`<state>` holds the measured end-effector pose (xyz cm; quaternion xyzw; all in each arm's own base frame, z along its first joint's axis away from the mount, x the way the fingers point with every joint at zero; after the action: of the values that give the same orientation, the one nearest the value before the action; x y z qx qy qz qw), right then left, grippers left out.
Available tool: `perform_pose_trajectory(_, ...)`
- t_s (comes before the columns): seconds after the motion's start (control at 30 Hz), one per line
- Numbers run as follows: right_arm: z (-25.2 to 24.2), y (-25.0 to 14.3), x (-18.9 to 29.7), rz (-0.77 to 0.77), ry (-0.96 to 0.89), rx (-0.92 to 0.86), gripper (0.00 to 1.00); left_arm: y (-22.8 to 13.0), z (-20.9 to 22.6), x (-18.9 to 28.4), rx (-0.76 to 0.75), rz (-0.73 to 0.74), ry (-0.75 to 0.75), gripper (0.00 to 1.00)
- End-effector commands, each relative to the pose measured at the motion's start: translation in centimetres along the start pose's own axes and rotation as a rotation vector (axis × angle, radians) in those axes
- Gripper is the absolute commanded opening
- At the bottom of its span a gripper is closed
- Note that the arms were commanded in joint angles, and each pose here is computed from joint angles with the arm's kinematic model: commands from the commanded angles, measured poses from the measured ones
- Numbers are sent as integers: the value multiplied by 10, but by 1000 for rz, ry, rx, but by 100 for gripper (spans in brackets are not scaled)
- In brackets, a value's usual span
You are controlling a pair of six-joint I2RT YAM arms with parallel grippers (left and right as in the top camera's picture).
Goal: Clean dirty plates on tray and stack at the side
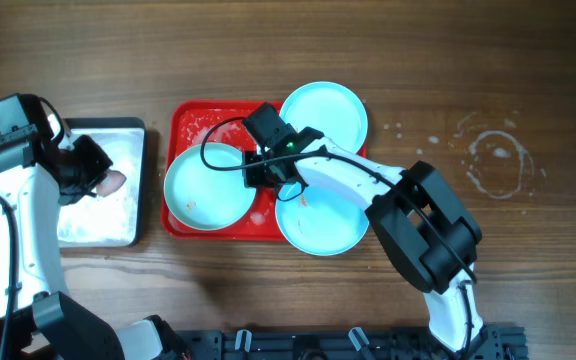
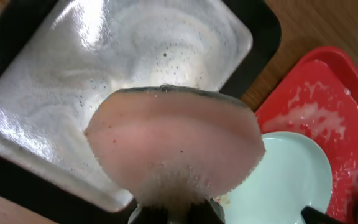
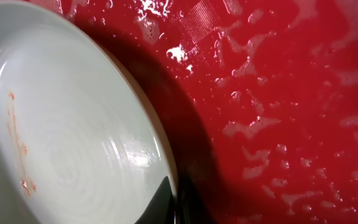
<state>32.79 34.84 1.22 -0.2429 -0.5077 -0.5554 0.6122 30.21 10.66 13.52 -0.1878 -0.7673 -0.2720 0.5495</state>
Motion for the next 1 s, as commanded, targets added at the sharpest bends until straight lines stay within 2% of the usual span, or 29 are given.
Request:
perform_pose_trajectory(0.0,-5,-4,-9,15,-34,18,4,13,5,8,-25,-77,43,4)
perform_pose_trajectory(0.23,-5,-4,-9,15,-34,18,4,10,1,6,-27,-57,20,4)
perform_pose_trajectory(0.37,-5,-3,-9,13,-33,19,4,-13,-34,10,-153,69,-207,4)
perform_pose_trajectory(0.53,-7,1,-8,3,-29,12,4,-21,-40,9,-190,86,-210,4)
perform_pose_trajectory(0.63,-10,3,-7,6,-9,-1,4,-38,-60,10,-303,117,-258,4)
perform_pose_trajectory(0.8,-9,6,-5,5,26,-7,4,-77,-89,-9,-469,189,-226,4)
perform_pose_trajectory(0.87,-6,5,-5,12,42,17,4,-91,-92,-30,-519,227,-151,4)
perform_pose_trajectory(0.97,-6,6,-5,9,44,17,4,-107,-102,-52,-572,272,-132,4)
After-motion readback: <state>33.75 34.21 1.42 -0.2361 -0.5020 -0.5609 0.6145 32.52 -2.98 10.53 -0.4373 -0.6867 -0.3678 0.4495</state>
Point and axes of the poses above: each gripper's point midway between its finger pads, its own x axis back along the fingers, its own z axis along the line the jaws close on, y = z × x, the point moved 1 cm from there along x, back along the fingers, and after that the axes turned 11 degrees about x, right-handed, at the moved point
